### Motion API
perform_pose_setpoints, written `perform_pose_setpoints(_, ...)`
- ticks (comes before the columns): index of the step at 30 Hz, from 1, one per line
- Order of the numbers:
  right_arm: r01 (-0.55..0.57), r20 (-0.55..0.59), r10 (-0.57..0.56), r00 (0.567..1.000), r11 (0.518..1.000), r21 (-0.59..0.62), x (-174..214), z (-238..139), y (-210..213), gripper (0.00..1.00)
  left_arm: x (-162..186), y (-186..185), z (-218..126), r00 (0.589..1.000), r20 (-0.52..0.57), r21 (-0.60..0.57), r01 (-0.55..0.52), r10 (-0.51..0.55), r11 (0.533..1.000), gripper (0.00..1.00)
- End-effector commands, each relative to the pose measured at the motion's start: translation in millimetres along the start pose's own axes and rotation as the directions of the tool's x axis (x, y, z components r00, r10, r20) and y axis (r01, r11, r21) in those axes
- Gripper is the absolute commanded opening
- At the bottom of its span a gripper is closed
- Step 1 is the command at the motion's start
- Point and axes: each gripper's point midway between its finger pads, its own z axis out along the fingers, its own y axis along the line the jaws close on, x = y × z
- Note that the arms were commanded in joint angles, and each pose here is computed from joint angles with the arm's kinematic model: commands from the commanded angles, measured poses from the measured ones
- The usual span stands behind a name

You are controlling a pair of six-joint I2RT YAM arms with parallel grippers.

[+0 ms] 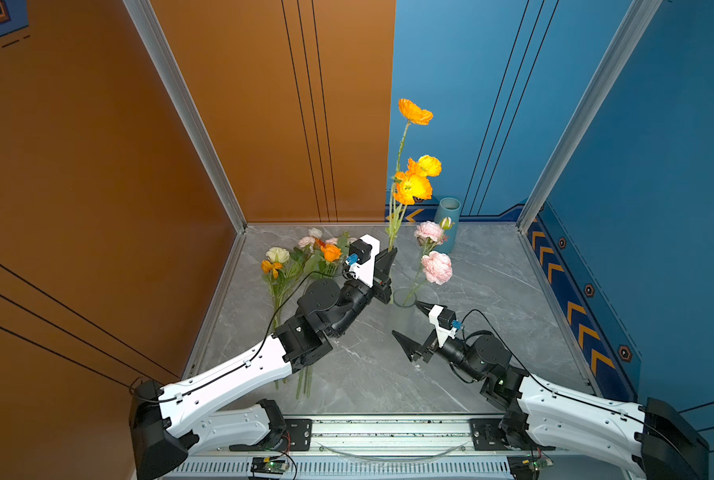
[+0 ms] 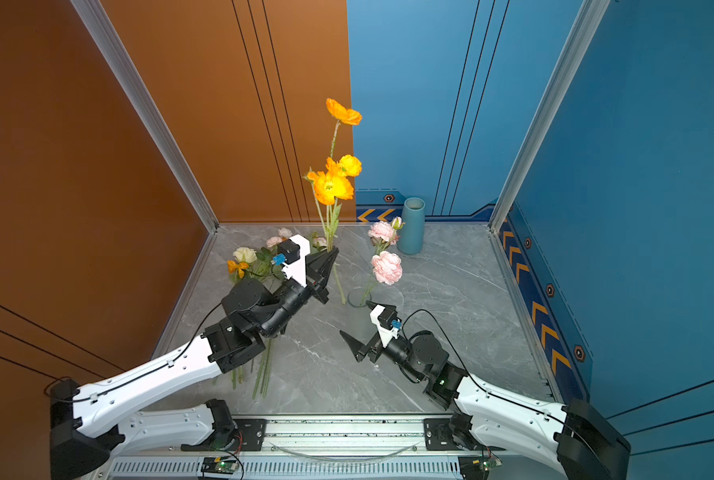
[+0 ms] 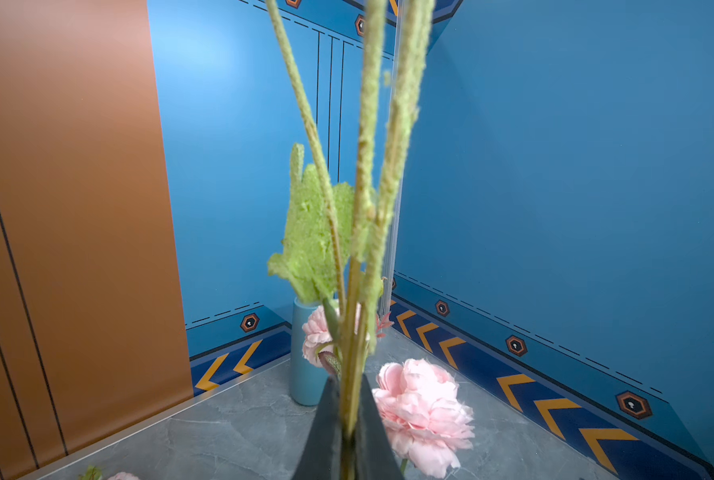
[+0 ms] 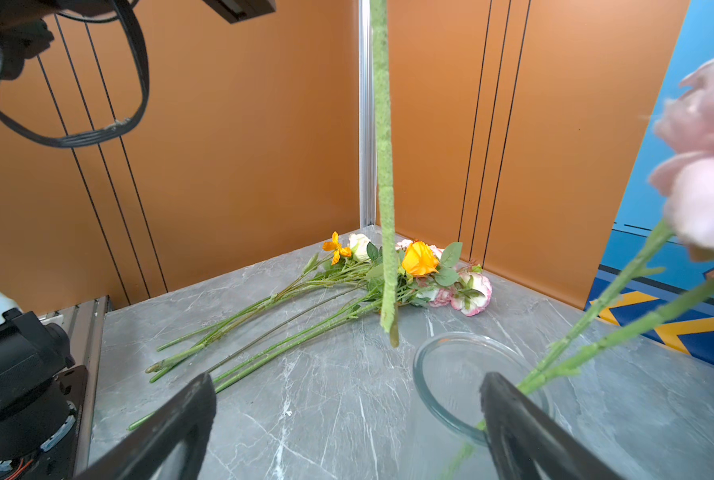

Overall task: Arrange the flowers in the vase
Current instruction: 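Carry the stems over the glass vase and lower them in with the left gripper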

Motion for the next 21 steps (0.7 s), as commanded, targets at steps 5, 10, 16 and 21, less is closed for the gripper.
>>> perform_pose_setpoints(5,0.010,-0.010,-0.009,1.000,0.995,0.099,2.7,-7.8,-18.2,1.00,-28.6,-10.3,9.6,0.992,0.127,0.009,0.011,-0.012,1.000,0.00)
perform_pose_setpoints(10,0.001,-0.040,0.003,0.999,0.993,0.122,9.7,-11.4,-24.0,1.00,-11.3,-14.6,22.0,0.995,0.100,0.011,-0.005,0.004,1.000,0.00)
perform_pose_setpoints(16,-0.004,-0.048,0.011,0.999,0.988,0.153,12.6,-15.1,-32.2,1.00,21.6,-14.9,27.5,0.999,0.045,0.002,-0.028,0.028,1.000,0.00)
perform_pose_setpoints(21,-0.022,-0.044,0.030,0.999,0.986,0.164,13.9,-15.5,-38.6,1.00,52.4,-8.9,29.1,1.000,0.006,-0.027,-0.023,0.023,0.999,0.00)
